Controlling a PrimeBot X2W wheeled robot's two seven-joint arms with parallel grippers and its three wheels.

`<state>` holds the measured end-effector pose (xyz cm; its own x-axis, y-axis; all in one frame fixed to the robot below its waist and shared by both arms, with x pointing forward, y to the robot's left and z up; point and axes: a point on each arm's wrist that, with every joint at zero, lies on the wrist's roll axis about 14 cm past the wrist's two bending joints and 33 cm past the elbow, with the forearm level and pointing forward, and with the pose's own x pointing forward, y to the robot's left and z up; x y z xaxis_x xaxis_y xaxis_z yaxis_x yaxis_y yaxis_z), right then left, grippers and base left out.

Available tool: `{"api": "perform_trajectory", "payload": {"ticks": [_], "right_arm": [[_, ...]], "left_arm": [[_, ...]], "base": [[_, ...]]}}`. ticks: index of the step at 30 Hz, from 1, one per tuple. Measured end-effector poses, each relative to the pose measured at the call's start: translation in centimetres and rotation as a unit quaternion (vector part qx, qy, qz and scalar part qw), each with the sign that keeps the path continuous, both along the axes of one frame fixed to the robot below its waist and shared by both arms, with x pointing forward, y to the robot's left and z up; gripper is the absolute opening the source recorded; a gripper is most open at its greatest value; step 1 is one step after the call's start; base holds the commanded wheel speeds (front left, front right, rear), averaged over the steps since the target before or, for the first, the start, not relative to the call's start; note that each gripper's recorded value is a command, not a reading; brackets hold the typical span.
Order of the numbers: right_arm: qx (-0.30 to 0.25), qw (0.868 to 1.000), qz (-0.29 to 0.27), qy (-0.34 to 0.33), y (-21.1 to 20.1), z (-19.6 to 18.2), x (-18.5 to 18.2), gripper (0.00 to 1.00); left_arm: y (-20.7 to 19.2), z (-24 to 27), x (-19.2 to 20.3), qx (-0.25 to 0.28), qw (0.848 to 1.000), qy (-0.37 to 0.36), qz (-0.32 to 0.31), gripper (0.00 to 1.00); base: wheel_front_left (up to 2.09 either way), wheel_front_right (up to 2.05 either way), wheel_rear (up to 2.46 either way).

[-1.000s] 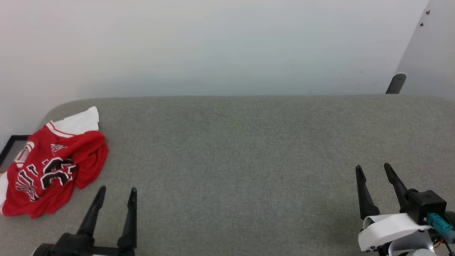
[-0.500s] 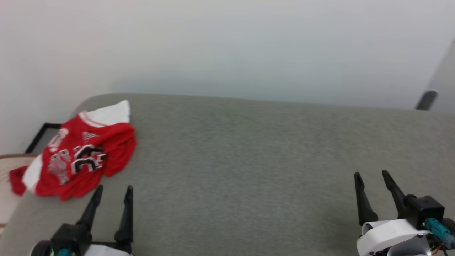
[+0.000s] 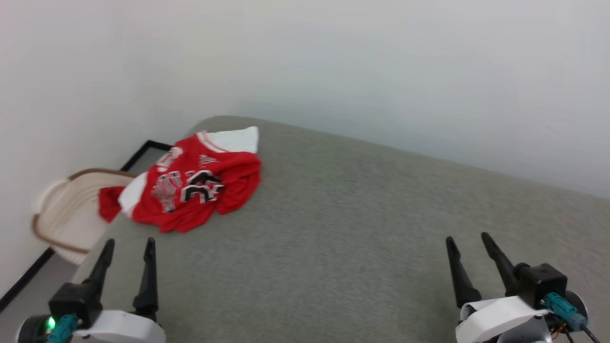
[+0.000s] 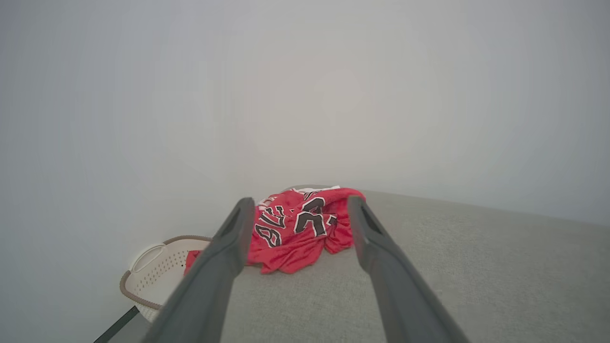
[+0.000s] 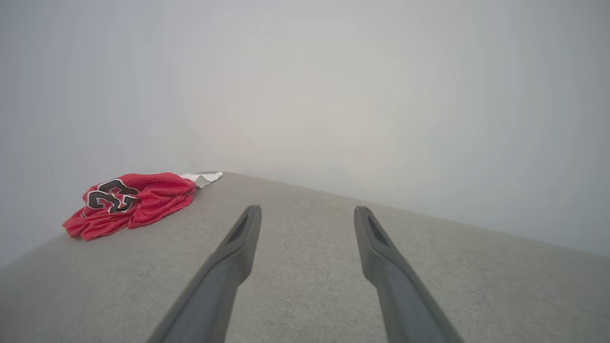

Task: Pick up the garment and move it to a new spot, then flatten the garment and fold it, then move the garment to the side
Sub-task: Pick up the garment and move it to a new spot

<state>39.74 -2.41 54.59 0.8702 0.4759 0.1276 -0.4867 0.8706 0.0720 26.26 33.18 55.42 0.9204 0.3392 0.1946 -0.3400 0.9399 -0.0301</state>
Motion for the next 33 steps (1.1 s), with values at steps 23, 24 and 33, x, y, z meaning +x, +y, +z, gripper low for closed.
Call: {"api": "perform_trajectory", "payload": {"ticks": [23,24,33], "right_arm": [[-0.014,0.998,0.057,0.002,4.4,0.0,1.0,1.00],[-0.014,0.998,0.056,0.000,4.3,0.1,1.3,1.00],[-0.025,0.999,0.029,-0.001,1.8,-0.5,5.5,1.00]], "left_arm": [[3.8,2.9,-0.4,-0.046,0.999,0.003,0.021,1.00],[4.0,3.3,0.3,-0.048,0.999,0.005,0.018,1.00],[6.4,5.0,8.2,-0.077,0.995,0.068,-0.014,1.00]], "base": [[0.00,0.00,0.00],[0.00,0.00,0.00],[0.00,0.00,0.00]]}}
